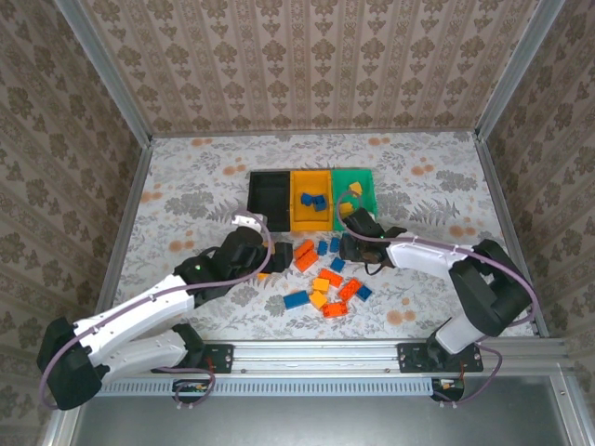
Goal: Sort the legos into containers by color
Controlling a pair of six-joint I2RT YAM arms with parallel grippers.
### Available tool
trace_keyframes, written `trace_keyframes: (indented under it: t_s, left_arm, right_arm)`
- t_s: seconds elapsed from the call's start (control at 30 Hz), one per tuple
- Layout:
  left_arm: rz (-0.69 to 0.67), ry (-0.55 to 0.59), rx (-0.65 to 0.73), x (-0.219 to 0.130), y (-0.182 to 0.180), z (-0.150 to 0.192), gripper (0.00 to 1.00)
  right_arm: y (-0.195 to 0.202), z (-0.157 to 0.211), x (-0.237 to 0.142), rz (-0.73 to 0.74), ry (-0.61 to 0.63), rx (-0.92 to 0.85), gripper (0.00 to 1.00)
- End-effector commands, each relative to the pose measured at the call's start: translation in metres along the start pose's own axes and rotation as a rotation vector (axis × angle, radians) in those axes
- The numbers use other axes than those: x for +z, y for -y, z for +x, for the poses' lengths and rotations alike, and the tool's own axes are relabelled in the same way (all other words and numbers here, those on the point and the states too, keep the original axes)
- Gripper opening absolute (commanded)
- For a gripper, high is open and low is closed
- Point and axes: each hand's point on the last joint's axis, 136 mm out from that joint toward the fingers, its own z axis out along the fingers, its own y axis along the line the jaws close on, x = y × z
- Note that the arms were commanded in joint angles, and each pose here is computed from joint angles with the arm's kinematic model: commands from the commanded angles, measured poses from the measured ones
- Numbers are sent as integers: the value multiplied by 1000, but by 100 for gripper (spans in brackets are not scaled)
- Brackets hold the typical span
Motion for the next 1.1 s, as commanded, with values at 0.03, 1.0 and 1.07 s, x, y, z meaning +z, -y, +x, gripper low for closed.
trace_keyframes:
  t_s: [0.03,1.0,1.07]
  left_arm:
    - [-61,-1,-20,-6,-18,9,100]
    - [-121,-112,-40,-13,-53,52,100]
    - [-118,-136,-27,-7,-51,55,100]
  right_arm:
    - [-16,-15,-41,-108,58,-62,33]
    - [-237,-148,7,-296,107,-258,69]
    - [-235,-153,-3,-301,125,-251,71]
